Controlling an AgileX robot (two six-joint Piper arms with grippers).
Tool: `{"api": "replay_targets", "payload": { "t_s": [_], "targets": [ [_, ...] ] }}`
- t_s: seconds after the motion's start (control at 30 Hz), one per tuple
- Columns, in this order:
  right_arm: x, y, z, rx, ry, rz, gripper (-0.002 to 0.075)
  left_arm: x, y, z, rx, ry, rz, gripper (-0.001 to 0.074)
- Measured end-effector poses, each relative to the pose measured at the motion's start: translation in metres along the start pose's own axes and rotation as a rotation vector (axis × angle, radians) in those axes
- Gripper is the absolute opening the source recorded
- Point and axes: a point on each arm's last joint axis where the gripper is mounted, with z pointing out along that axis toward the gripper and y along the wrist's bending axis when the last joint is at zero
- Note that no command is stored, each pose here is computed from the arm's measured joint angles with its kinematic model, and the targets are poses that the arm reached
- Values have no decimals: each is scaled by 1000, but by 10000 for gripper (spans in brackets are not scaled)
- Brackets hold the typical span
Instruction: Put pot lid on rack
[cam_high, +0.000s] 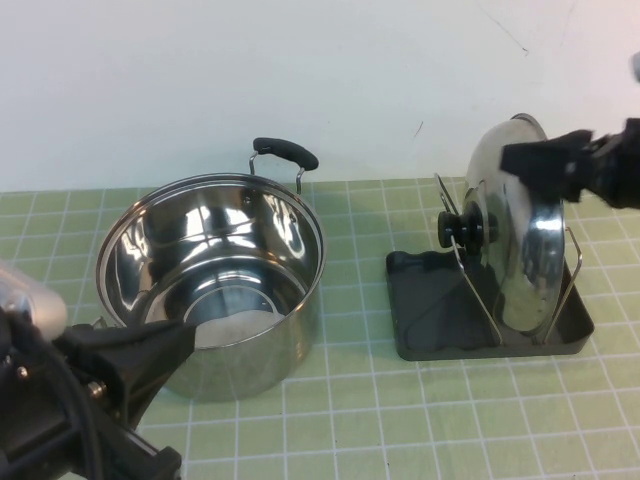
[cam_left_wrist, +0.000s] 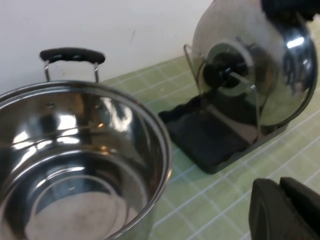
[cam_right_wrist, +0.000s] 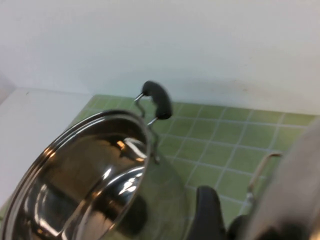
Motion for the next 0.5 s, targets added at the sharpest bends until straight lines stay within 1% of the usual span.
{"api": "replay_targets", "payload": {
  "t_s": [0.1,0.2,0.27,0.3,0.37,0.43,0.47,0.5],
  "targets": [
    [-6,-5,-11,-2,-30,7,486,3,4,0,-39,36,40,1],
    [-13,0,-22,-73,-65,4,482,6,9,-1,-95,75,98,1],
    [-19,9,-28,-147,-84,-22,454,6,14,-3,-150,107,129,1],
    [-24,16,-32,-193,-95,-46,423,4,17,-5,-187,126,133,1],
    [-36,30,-38,-280,-111,-111,334,-2,22,-11,-258,163,128,1],
    [-51,47,-47,-335,-110,-208,190,-10,27,-20,-341,211,109,1],
    [-58,55,-51,-345,-94,-250,134,-16,29,-26,-379,229,95,1],
    [-64,64,-56,-351,-67,-289,97,-22,31,-32,-414,248,79,1]
  ]
}}
